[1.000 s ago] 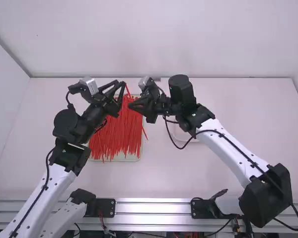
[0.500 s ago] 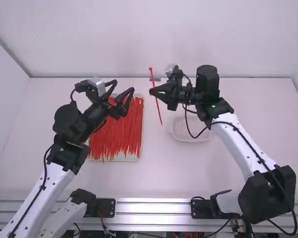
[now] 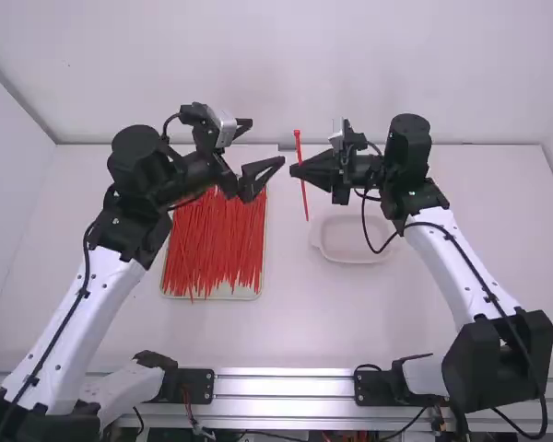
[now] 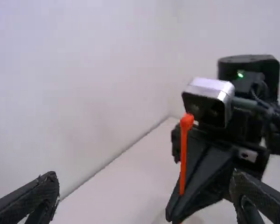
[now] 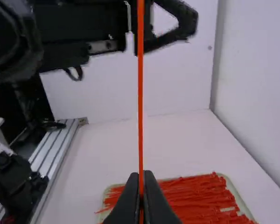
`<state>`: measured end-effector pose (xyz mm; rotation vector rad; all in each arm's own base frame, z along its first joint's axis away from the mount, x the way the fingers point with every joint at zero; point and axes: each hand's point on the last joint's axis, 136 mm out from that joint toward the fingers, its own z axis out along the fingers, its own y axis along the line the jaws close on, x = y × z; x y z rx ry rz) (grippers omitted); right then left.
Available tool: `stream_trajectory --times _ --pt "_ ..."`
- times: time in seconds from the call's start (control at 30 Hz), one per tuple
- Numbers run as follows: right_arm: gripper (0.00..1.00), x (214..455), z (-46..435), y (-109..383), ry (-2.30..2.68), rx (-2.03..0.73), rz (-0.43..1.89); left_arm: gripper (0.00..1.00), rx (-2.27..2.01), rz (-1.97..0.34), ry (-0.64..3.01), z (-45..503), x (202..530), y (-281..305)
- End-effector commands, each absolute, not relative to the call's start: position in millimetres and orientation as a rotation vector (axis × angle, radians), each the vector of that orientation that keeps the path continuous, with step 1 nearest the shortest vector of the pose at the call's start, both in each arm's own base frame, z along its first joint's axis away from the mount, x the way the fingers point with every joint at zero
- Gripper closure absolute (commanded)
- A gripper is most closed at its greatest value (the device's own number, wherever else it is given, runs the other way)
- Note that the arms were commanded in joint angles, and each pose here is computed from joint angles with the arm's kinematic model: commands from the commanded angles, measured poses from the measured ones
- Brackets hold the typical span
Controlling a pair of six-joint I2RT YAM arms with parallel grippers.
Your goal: Fasten the cable tie
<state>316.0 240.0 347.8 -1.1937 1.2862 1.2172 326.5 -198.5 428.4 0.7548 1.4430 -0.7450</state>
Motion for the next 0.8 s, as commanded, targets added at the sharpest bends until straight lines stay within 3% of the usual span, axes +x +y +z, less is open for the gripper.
stream_trajectory --times 0.0,0.37,0.77 --pt "1.0 302.0 353.7 237.6 1.287 -1.205 1.319 0.01 0.943 -0.828 1.31 440.8 302.0 -204.5" --pt "1.0 283.9 367.5 261.3 1.211 -1.261 1.359 0.01 1.012 -1.049 1.197 462.7 289.1 -197.5" --pt "1.0 275.6 378.3 274.7 1.16 -1.275 1.359 0.24 1.04 -1.222 1.22 457.7 289.9 -204.6"
